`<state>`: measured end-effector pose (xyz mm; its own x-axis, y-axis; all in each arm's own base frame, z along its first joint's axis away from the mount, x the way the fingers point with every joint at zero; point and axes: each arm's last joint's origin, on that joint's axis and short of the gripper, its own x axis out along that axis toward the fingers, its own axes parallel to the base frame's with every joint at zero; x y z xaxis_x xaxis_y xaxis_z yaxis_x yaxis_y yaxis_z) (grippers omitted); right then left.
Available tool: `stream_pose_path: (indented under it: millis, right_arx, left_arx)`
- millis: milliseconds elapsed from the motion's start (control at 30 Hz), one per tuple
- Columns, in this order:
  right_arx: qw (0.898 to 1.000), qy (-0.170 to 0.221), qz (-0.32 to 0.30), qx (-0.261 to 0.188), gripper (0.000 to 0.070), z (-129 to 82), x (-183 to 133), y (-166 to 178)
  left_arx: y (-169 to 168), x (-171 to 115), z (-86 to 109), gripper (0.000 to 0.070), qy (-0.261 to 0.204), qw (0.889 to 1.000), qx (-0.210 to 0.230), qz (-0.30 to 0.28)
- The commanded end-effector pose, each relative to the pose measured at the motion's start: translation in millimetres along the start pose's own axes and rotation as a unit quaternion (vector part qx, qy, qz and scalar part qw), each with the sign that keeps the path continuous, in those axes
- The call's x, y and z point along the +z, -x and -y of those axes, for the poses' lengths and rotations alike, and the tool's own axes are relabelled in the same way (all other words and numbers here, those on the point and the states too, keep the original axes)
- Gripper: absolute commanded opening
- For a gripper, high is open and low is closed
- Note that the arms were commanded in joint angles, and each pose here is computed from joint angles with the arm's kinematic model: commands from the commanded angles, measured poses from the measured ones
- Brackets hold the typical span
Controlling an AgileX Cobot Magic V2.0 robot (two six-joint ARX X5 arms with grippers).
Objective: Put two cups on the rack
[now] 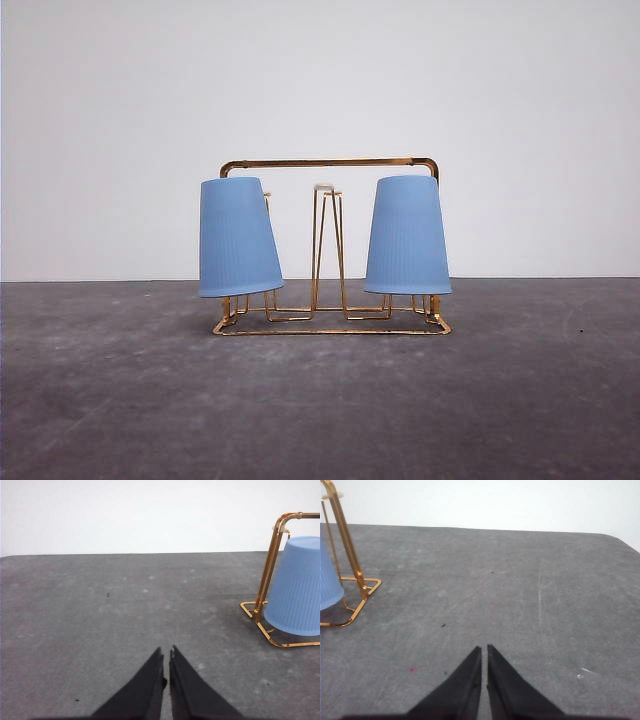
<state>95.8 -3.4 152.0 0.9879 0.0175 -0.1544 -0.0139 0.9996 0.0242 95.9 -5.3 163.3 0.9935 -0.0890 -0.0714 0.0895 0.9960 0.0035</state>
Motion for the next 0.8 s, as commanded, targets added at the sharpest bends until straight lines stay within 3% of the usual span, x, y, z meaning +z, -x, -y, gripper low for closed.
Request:
stream_pose_path:
  millis: [0, 767]
  right_arx:
    - [1.000, -0.004, 0.003, 0.001, 0.0019, -0.2, 0.1, -0.2]
    - [1.000, -0.004, 0.003, 0.001, 0.0019, -0.2, 0.1, -0.2]
  left_arx:
    - [-1.0, -3.3, 0.0, 0.0000, 0.002, 1.000, 0.000, -0.001]
    - [-1.0, -3.3, 0.0, 0.0000, 0.002, 1.000, 0.000, -0.001]
